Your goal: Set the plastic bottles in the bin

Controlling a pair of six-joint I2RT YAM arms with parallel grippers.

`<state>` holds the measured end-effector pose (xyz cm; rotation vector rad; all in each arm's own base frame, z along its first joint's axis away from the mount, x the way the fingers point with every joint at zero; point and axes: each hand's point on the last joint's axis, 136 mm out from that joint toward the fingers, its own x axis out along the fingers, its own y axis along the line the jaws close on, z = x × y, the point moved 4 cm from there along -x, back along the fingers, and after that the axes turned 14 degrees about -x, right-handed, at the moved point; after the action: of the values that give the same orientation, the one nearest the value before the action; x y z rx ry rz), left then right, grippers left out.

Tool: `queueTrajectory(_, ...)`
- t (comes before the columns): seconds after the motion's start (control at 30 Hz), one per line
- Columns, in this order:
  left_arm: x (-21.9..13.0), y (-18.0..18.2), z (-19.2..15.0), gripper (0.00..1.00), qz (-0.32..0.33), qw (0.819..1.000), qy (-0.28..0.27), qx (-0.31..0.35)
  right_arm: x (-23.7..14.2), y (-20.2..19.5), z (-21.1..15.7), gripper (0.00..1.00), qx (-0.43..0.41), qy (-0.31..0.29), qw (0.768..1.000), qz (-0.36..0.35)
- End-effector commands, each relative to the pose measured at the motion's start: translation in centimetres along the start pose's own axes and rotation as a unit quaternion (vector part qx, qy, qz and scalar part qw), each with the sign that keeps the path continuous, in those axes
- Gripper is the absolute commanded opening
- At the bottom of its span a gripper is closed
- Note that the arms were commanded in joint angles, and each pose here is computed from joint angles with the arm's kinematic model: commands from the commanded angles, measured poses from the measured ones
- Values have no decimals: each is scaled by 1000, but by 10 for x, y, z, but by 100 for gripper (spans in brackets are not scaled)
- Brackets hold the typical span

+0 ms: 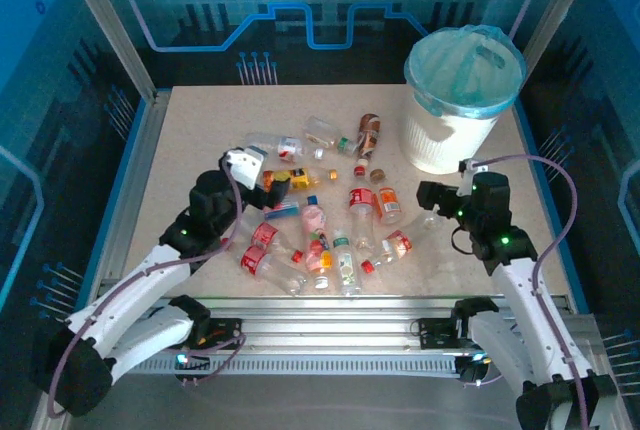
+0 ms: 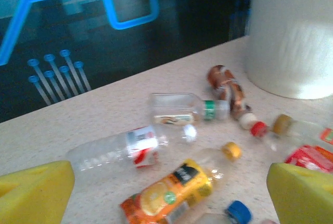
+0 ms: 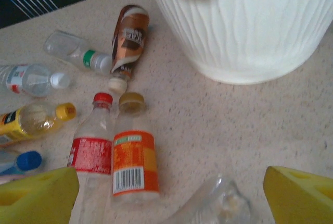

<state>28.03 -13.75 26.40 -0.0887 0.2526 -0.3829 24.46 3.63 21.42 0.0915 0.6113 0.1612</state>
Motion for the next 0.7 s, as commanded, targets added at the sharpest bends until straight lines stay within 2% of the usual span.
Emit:
queueTrajectory(0.0,-1,-23,0,95,-29,999,29,34,-14,9,-13,93,28,46,998,21)
queueTrajectory(0.3,11,-95,-6,91,-100,991,85,40,-38,11,-19,93,46,83,995,17)
queueTrajectory(0.53,21,-164,-32,90,-158,973,146,79,-45,2,-38,95,57,133,989,-17)
queueTrajectory(0.67,22,-200,-61,89,-190,957,192,108,-37,-2,-48,94,71,158,984,-32)
